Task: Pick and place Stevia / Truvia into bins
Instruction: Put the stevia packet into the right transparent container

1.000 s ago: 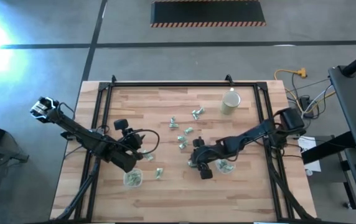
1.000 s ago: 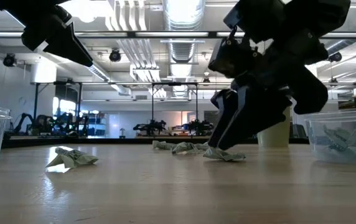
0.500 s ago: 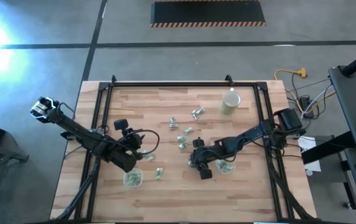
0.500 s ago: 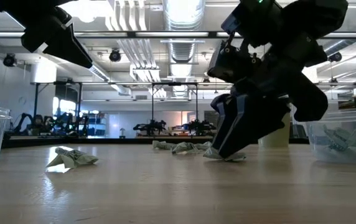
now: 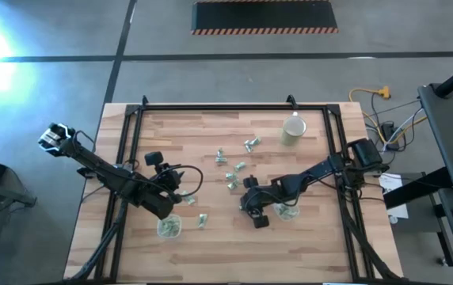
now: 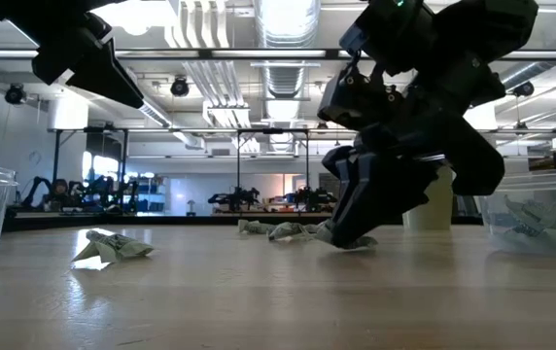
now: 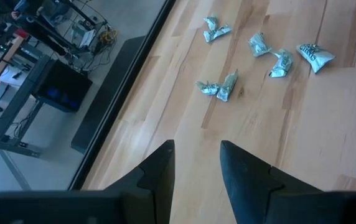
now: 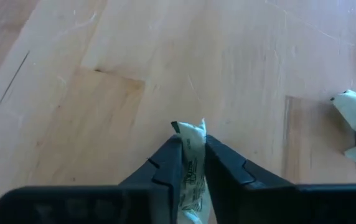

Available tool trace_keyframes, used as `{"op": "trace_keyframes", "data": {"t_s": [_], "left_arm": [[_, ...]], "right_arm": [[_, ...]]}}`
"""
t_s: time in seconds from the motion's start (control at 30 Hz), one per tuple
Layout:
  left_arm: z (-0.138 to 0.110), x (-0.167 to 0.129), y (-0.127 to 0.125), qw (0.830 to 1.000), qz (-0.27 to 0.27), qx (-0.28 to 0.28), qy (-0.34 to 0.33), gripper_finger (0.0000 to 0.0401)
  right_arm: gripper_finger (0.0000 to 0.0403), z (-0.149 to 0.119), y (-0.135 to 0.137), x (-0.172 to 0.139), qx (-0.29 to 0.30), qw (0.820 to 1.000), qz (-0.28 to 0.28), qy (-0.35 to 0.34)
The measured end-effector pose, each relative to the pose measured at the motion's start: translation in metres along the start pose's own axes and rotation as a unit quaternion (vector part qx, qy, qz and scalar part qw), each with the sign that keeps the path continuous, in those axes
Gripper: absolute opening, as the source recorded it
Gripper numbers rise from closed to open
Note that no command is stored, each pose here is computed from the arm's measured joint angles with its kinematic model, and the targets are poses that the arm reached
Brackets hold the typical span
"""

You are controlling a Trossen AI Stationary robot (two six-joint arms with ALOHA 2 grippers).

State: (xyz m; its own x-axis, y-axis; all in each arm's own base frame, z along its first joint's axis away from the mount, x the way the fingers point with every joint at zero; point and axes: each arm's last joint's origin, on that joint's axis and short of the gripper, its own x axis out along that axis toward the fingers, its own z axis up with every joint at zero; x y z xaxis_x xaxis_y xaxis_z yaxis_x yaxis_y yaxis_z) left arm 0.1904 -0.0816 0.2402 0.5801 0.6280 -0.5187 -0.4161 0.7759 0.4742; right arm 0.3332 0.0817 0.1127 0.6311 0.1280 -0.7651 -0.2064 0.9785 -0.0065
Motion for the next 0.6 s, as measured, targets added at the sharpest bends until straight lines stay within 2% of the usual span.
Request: {"op": "trace_keyframes", "data": {"t_s": [0.17, 0.33, 0.6], "left_arm": [[0.0, 0.0, 0.0, 1.0, 0.0, 0.0, 0.0, 0.0111], [0.0, 0.0, 0.0, 1.0, 0.0, 0.0, 0.0, 0.0111], [0.0, 0.0, 0.0, 1.0, 0.0, 0.0, 0.0, 0.0111]], "right_arm": [[0.0023, 0.001, 0.0, -0.001, -0.001, 1.0, 0.0, -0.002], [0.0013, 0.006, 0.0, -0.007, -0.004, 1.0, 0.0, -0.013], [0.0013, 0.016, 0.0, -0.042, -0.003, 1.0, 0.001, -0.012]]}}
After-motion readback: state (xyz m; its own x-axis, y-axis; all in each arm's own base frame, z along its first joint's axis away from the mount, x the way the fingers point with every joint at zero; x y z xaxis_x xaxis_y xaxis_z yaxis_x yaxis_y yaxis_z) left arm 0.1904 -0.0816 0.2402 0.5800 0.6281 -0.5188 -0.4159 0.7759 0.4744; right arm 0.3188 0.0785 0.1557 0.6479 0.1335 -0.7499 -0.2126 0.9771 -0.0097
